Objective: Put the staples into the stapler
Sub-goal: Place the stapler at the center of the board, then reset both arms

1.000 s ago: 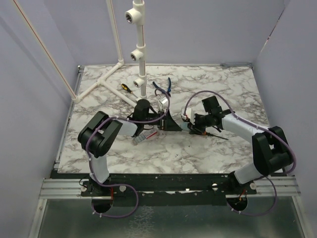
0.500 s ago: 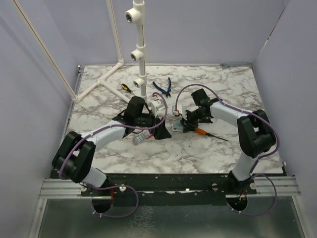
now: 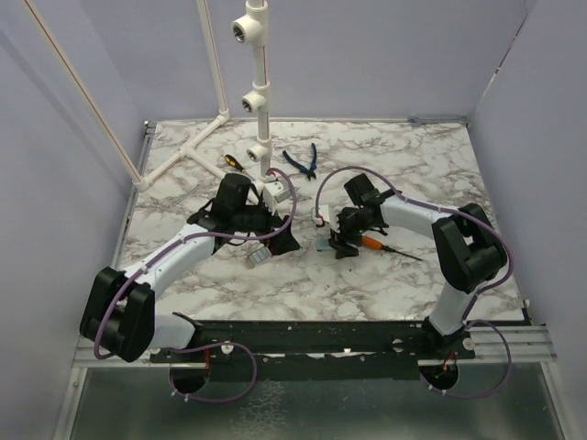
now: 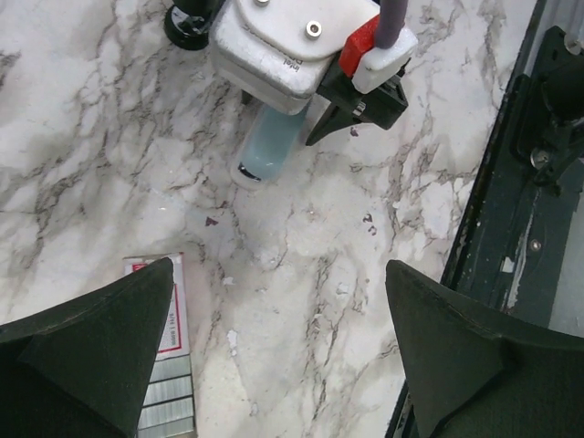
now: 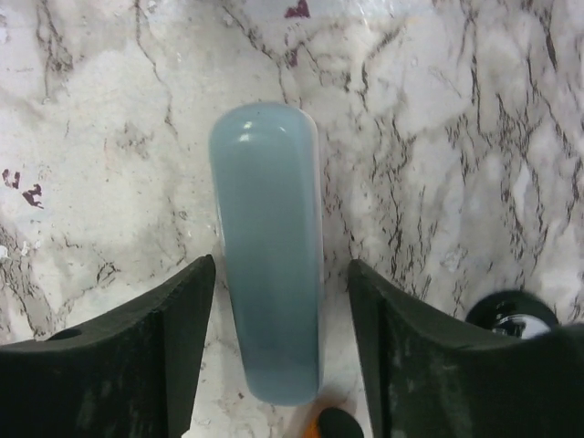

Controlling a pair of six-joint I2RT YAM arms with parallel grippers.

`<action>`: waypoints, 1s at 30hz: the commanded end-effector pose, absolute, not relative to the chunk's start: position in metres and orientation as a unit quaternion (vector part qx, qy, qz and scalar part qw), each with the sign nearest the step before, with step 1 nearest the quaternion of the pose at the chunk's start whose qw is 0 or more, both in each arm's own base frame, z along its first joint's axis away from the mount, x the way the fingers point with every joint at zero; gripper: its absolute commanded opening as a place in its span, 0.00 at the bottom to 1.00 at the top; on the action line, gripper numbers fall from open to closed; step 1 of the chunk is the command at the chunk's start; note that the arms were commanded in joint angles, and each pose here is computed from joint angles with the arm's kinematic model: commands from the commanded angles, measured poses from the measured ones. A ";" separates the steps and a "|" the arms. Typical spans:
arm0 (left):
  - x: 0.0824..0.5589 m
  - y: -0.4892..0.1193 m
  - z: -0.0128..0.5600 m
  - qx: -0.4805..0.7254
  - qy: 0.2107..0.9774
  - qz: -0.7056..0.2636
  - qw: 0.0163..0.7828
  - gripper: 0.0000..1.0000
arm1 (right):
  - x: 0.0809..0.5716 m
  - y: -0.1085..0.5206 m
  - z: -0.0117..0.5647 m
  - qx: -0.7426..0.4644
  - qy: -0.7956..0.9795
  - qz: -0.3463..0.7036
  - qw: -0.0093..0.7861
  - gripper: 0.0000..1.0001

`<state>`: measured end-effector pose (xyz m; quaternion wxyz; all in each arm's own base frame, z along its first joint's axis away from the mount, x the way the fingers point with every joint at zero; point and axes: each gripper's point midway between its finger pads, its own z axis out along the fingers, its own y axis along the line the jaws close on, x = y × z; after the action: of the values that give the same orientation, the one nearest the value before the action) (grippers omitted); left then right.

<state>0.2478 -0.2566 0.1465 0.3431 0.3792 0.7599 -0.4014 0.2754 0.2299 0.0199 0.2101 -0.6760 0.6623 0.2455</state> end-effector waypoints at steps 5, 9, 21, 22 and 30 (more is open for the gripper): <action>0.275 -0.219 0.185 0.383 0.772 -0.302 0.407 0.99 | 0.294 0.227 0.065 -0.619 0.700 0.199 0.298 0.99; 0.291 -0.192 0.197 0.346 0.789 -0.257 0.438 0.99 | 0.307 0.215 0.110 -0.556 0.727 0.186 0.357 1.00; 0.356 -0.073 0.251 0.136 0.795 -0.059 0.589 0.99 | 0.344 0.118 0.227 -0.272 0.776 0.109 0.559 1.00; 0.360 -0.067 0.259 0.124 0.787 -0.050 0.603 0.99 | 0.342 0.117 0.232 -0.272 0.770 0.106 0.567 1.00; 0.369 -0.055 0.287 0.085 0.750 -0.055 0.653 0.99 | 0.331 0.111 0.262 -0.263 0.730 0.092 0.625 1.00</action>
<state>0.3659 -0.0666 0.2666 0.6175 0.1182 0.7748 -0.0658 0.3281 0.1170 0.2437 0.5920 -0.2893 0.7447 0.1063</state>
